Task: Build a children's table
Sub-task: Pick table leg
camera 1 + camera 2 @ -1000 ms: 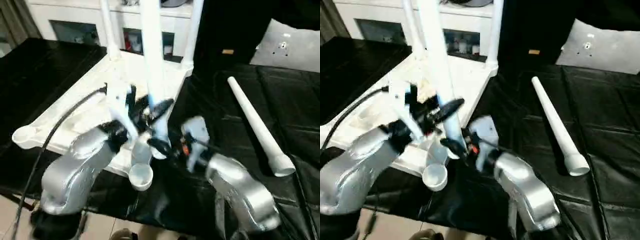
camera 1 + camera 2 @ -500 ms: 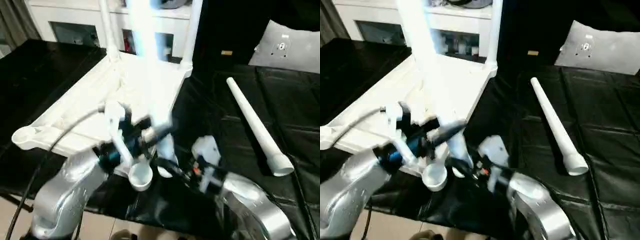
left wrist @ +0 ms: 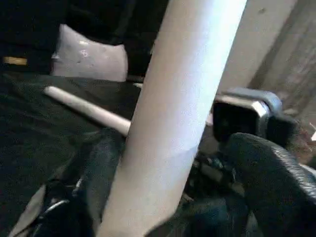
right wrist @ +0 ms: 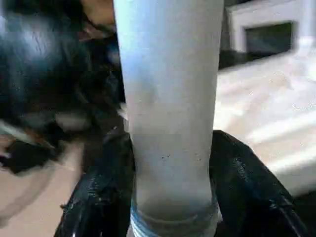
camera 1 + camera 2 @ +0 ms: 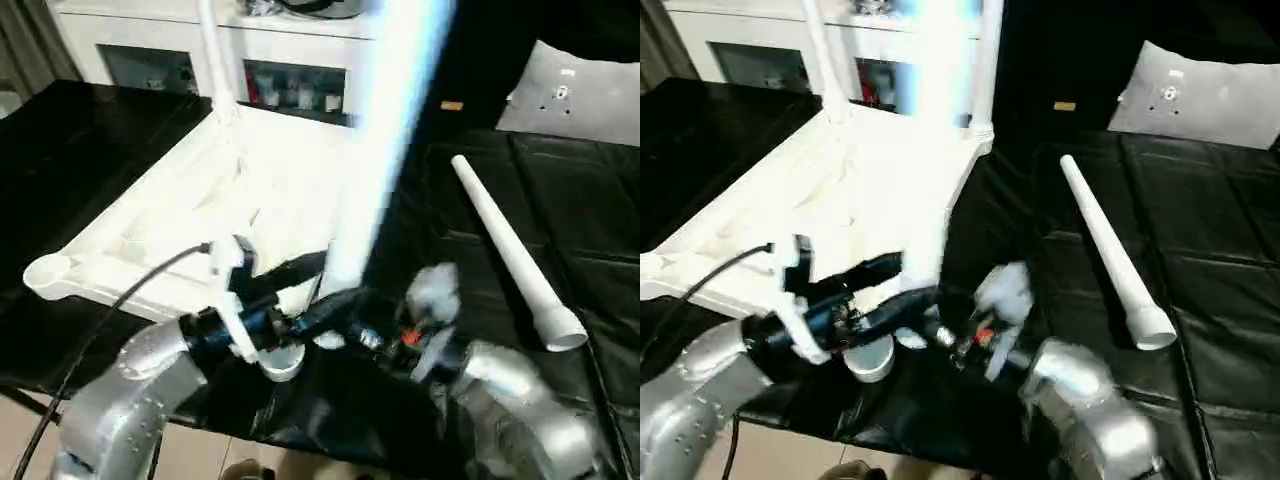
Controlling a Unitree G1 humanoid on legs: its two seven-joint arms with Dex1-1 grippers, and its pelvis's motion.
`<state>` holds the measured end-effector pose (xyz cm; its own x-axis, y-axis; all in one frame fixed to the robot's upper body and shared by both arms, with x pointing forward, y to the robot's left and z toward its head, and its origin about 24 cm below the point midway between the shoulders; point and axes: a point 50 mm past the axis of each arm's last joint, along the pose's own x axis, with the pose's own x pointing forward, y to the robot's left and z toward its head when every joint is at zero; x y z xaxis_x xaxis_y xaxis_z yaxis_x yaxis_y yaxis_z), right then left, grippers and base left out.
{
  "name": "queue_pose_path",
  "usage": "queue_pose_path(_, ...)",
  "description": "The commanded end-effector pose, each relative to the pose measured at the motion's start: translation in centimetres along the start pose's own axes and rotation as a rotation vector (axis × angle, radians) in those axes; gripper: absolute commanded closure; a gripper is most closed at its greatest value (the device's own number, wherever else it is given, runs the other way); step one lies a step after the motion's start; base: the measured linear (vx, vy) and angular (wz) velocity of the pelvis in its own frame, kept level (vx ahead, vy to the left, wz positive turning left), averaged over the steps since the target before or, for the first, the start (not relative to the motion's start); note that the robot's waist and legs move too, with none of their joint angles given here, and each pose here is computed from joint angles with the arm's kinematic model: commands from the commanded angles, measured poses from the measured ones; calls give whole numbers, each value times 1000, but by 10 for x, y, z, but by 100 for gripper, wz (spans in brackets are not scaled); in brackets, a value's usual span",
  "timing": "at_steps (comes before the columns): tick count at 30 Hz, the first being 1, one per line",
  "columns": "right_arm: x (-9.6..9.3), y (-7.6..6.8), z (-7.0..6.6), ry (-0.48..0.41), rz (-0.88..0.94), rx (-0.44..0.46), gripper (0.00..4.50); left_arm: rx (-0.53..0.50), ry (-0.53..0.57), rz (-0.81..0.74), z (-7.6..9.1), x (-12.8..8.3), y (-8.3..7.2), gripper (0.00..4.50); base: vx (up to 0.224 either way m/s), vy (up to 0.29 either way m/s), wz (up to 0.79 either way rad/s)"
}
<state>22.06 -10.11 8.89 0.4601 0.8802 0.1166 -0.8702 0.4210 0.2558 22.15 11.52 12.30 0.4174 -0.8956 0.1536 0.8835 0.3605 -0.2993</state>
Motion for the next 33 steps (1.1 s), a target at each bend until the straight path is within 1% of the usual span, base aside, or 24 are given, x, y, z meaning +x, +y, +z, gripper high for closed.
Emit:
queue_pose_path(1,-1,2,10,-42,56,31,260,-21,-4,-34,4,-1,1,26,0,0,0)
queue_pose_path(2,-3,4,13,-34,136,80,260,-39,12,-84,6,0,1,20,0,0,0)
queue_pose_path(4,-5,4,15,-16,195,111,261,-59,27,-126,7,0,1,4,0,0,0)
queue_pose_path(5,-8,4,16,19,264,126,261,-76,53,-173,8,2,1,4,0,0,0)
queue_pose_path(6,-10,3,16,47,302,131,261,-91,56,-189,10,4,4,1,0,0,0)
queue_pose_path(7,-10,3,17,48,304,131,261,-92,56,-190,10,4,4,0,0,0,0)
queue_pose_path(8,-13,2,18,87,351,144,261,-120,34,-221,15,7,7,0,0,0,0)
queue_pose_path(9,-14,1,18,103,370,150,261,-132,17,-238,17,8,7,0,0,0,0)
queue_pose_path(10,-16,0,18,141,399,151,261,-170,-35,-273,25,10,8,0,0,0,0)
queue_pose_path(11,-18,-1,19,159,412,151,261,-186,-60,-288,28,11,9,0,0,0,0)
queue_pose_path(13,-19,-2,20,177,427,153,261,-211,-79,-320,32,11,10,35,0,0,0)
queue_pose_path(15,-20,-5,23,188,438,155,261,-243,-84,-365,34,10,9,40,0,0,0)
queue_pose_path(17,-21,-6,24,191,441,154,261,-258,-78,-386,34,9,8,71,0,0,0)
queue_pose_path(20,-22,-9,26,209,462,152,261,-282,-13,-435,30,6,5,87,0,0,0)
queue_pose_path(22,-22,-9,26,221,472,148,261,-272,40,-433,24,6,5,116,0,0,0)
queue_pose_path(24,-22,-9,26,236,481,141,261,-259,69,-418,20,7,6,123,0,0,0)
queue_pose_path(26,-22,-9,26,247,488,136,261,-254,79,-413,19,8,6,124,0,0,0)
queue_pose_path(27,-22,-9,25,248,490,136,261,-258,79,-416,19,8,6,133,0,0,0)
queue_pose_path(29,-22,-9,25,253,495,134,261,-254,91,-414,18,7,7,166,0,0,0)
queue_pose_path(31,-22,-9,25,258,499,132,261,-248,106,-413,16,7,7,169,0,0,0)
queue_pose_path(33,-22,-9,25,261,501,132,261,-248,110,-413,16,7,7,190,0,0,0)
